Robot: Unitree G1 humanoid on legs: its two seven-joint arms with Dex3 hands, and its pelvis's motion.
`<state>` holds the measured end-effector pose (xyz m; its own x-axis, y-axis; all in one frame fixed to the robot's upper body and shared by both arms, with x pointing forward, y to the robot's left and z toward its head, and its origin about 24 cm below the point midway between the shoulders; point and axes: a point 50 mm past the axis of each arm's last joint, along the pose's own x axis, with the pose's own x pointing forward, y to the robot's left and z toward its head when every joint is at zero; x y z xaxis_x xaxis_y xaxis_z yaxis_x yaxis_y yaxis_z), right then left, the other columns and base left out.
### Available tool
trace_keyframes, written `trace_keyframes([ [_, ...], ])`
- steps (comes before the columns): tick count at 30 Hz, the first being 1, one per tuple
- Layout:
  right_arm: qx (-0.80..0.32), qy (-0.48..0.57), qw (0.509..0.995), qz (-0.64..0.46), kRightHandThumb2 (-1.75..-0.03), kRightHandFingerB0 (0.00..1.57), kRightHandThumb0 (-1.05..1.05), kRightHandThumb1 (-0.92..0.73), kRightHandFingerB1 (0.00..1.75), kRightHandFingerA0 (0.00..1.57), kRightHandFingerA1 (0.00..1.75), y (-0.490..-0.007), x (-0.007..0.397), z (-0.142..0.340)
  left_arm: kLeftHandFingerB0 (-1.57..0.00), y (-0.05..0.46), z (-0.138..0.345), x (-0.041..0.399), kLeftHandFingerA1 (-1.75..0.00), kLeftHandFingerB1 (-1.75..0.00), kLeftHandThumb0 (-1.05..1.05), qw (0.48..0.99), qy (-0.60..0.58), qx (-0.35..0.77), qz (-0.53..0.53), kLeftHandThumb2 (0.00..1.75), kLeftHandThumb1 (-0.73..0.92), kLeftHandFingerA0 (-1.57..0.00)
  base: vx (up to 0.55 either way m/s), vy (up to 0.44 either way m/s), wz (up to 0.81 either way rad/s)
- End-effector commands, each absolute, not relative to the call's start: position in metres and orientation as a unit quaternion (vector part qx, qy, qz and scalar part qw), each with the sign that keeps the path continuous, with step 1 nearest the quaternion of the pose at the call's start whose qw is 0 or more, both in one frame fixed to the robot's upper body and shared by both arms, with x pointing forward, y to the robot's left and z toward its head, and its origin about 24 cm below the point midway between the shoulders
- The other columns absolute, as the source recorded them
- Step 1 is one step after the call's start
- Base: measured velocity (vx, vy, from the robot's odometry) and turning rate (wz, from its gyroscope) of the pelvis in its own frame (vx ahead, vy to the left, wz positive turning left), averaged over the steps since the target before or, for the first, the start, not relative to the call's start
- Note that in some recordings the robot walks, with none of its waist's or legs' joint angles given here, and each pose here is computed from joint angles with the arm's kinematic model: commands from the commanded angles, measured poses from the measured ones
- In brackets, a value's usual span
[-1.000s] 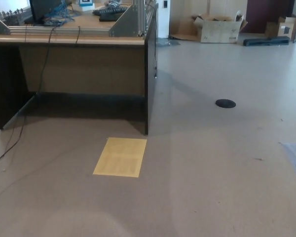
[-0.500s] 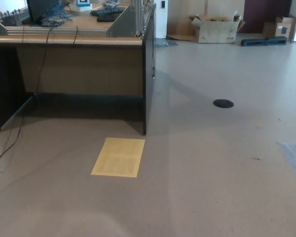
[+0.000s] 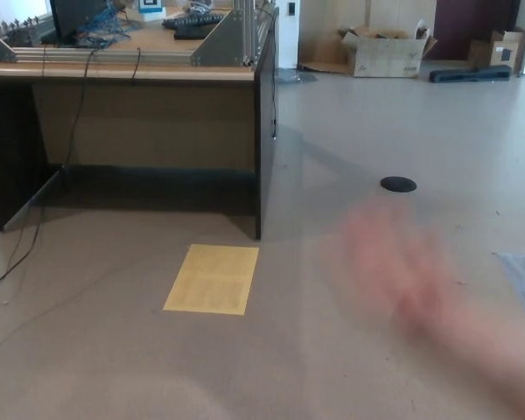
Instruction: The robot extends its left hand to pick up an emotional support dumpling from the palm of a person and brings its hand down by its side. Then it extends its arm again to hand the dumpling back to the person.
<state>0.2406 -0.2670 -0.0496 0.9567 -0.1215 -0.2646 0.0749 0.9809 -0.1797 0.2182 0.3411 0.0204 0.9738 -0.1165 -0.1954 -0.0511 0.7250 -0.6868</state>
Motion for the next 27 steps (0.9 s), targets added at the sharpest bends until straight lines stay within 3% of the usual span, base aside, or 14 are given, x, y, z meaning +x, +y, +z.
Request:
trace_keyframes([
  [1,-0.086,0.135,0.985,-0.059,-0.58,0.36,-0.49,-0.59,0.32,0.65,0.45,-0.272,0.240,-0.048,-0.68,0.351,0.064,0.240,-1.58,-1.06,-0.15,0.939,0.037,-0.341,-0.034,0.70,0.92,-0.77,0.00,0.000,0.00],
  [6,-0.081,0.138,0.985,-0.061,-0.58,0.36,-0.48,-0.59,0.32,0.63,0.45,-0.273,0.240,-0.048,-0.75,0.352,0.115,0.264,-1.49,-0.94,-0.13,0.954,-0.035,-0.290,-0.070,0.72,0.89,-0.78,0.00,0.000,0.00],
  [7,-0.080,0.137,0.985,-0.061,-0.58,0.36,-0.47,-0.59,0.32,0.63,0.45,-0.274,0.240,-0.048,-0.80,0.350,0.131,0.270,-1.39,-0.90,-0.11,0.955,-0.048,-0.282,-0.076,0.68,0.89,-0.81,0.00,0.000,0.00],
  [10,-0.085,0.137,0.985,-0.062,-0.58,0.36,-0.47,-0.60,0.32,0.64,0.44,-0.274,0.240,-0.047,-0.81,0.336,0.175,0.285,-1.52,-0.89,-0.13,0.963,-0.089,-0.231,-0.107,0.69,0.84,-0.74,0.00,0.000,0.00],
  [14,-0.082,0.134,0.986,-0.062,-0.58,0.37,-0.50,-0.58,0.33,0.64,0.45,-0.274,0.241,-0.046,-0.88,0.312,0.214,0.297,-1.46,-0.84,-0.13,0.968,-0.123,-0.165,-0.144,0.64,0.83,-0.82,0.00,0.000,0.00],
  [19,-0.090,0.132,0.985,-0.063,-0.58,0.37,-0.47,-0.59,0.32,0.65,0.45,-0.274,0.242,-0.045,-0.85,0.269,0.256,0.304,-1.43,-0.86,-0.13,0.960,-0.168,-0.052,-0.220,0.63,0.79,-0.85,0.00,0.000,0.00],
  [20,-0.088,0.133,0.985,-0.064,-0.80,0.32,-0.55,-0.50,0.44,0.58,0.55,-0.274,0.243,-0.045,-0.86,0.248,0.271,0.304,-1.46,-0.89,-0.10,0.952,-0.186,0.011,-0.244,0.67,0.82,-0.83,0.00,0.000,0.00],
  [21,-0.085,0.133,0.985,-0.065,-0.80,0.32,-0.55,-0.50,0.44,0.58,0.55,-0.274,0.243,-0.045,-0.86,0.235,0.279,0.304,-1.46,-0.89,-0.10,0.945,-0.196,0.050,-0.258,0.67,0.82,-0.83,0.00,0.000,0.00],
  [22,-0.083,0.132,0.986,-0.064,-0.58,0.39,-0.49,-0.60,0.33,0.65,0.44,-0.274,0.244,-0.044,-0.87,0.220,0.286,0.303,-1.40,-0.89,-0.10,0.933,-0.212,0.103,-0.272,0.71,0.75,-0.88,0.00,0.000,0.00],
  [27,-0.082,0.125,0.987,-0.056,-0.59,0.39,-0.48,-0.61,0.33,0.64,0.45,-0.272,0.247,-0.042,-0.88,0.168,0.294,0.304,-1.41,-0.88,-0.13,0.881,-0.219,0.249,-0.337,0.70,0.74,-0.82,0.00,0.000,0.00],
])
